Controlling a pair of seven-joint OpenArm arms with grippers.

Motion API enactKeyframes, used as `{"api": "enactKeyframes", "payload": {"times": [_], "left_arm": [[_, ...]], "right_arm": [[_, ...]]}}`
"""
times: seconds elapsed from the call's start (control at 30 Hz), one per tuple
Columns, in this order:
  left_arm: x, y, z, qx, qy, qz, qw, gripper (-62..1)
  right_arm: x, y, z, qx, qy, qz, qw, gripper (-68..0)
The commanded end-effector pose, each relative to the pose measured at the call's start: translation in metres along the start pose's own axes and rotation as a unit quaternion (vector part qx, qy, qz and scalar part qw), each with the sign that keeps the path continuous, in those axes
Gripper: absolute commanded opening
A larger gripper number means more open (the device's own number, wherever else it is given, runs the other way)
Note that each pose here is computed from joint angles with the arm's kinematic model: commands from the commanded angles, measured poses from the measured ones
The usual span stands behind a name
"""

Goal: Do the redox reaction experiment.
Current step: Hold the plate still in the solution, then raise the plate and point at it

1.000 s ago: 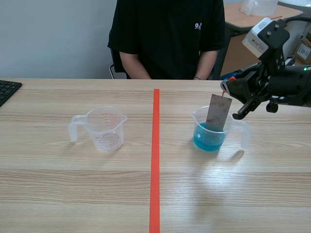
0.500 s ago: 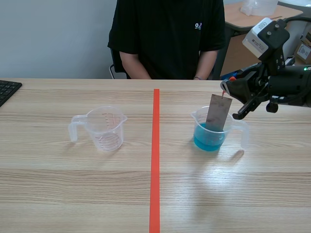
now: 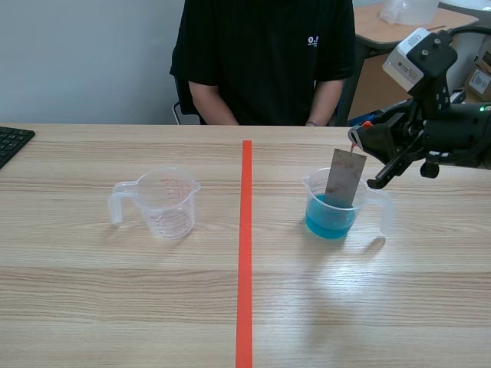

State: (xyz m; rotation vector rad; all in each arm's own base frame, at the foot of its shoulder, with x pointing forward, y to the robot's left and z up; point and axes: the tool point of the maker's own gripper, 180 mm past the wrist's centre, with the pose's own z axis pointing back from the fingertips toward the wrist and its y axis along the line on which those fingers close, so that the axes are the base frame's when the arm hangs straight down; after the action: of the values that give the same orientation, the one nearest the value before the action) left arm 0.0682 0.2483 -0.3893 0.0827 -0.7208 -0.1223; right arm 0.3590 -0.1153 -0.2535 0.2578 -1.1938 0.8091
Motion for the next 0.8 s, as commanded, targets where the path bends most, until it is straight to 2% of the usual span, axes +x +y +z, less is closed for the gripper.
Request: {"api": "enactKeyframes", "payload": {"times": [0.0, 0.27, 0.57, 0.77], "left_arm": [[0.004, 0.000, 0.000, -0.002, -0.008, 0.000, 1.0000, -56.5], [0.004, 0.000, 0.000, -0.002, -0.008, 0.000, 1.0000, -56.5], [0.004, 0.000, 0.000, -0.002, -0.008, 0.000, 1.0000, -56.5], [0.004, 0.000, 0.000, -0.002, -0.008, 0.000, 1.0000, -56.5]], "right_arm": [[0.003, -0.007, 0.003, -0.005, 0.004, 0.013, 0.9999, -66.0], [0.024, -0.016, 0.014, -0.020, -0.009, 0.035, 0.9991, -66.0], [0.049, -0.015, 0.025, -0.015, -0.025, 0.022, 0.9993, -66.0], [0.067, -0.018, 0.035, -0.022, -0.038, 0.023, 0.9988, -66.0]]}}
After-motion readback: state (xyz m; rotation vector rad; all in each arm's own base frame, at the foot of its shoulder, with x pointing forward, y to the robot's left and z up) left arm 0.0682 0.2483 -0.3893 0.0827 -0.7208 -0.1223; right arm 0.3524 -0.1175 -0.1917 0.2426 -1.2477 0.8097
